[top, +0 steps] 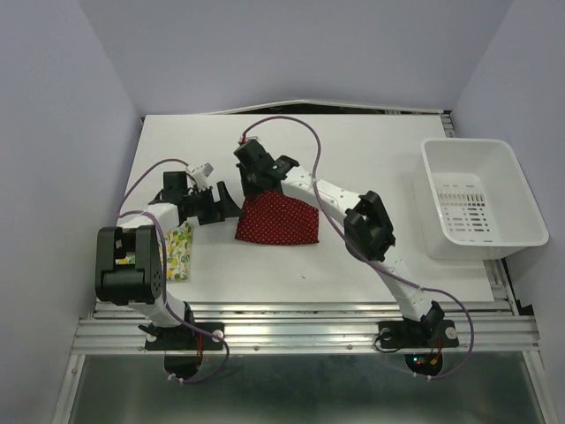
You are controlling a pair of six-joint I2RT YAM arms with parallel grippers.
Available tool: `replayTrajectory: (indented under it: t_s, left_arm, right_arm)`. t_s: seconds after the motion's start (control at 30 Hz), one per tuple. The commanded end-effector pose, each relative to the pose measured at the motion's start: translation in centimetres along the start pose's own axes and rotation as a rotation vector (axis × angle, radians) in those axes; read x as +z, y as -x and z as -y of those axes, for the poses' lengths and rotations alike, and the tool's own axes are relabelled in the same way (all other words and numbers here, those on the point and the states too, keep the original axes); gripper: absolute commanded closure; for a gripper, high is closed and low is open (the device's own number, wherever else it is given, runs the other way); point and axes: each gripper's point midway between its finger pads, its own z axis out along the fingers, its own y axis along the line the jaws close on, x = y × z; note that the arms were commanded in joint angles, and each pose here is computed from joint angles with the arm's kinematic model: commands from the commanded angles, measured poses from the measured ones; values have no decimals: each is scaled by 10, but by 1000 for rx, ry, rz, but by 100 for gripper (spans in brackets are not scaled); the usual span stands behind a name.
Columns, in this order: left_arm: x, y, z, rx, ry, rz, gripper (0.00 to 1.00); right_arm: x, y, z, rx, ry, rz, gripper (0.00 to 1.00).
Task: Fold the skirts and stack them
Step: Neatly place the folded skirt to the corner
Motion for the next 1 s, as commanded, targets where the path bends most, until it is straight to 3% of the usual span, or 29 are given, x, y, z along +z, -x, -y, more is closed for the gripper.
replayTrajectory:
  t_s: [0.0, 0.13, 0.57, 0.73, 0.87, 0.93, 0.97]
  left_arm:
    - [7, 3, 8, 42, -30, 30, 6]
    - [22, -10, 25, 70, -94, -35, 7]
    - [46, -9, 30, 84, -123, -57, 16]
    - [56, -12, 29, 68, -110, -81, 29]
    - [56, -13, 24, 57, -71, -82, 33]
    - [57, -13, 19, 52, -46, -83, 40]
    - [58, -16, 16, 40, -31, -98, 48]
  right_arm:
    - [-34, 41, -20, 50, 87, 102, 99]
    - [-36, 39, -22, 52, 101, 93, 99]
    - [-34, 36, -22, 77, 124, 69, 99]
    - [-38, 30, -27, 107, 153, 45, 99]
    - [-40, 25, -29, 118, 167, 25, 99]
    - [-42, 26, -30, 122, 172, 26, 99]
    - [-43, 27, -31, 128, 177, 28, 99]
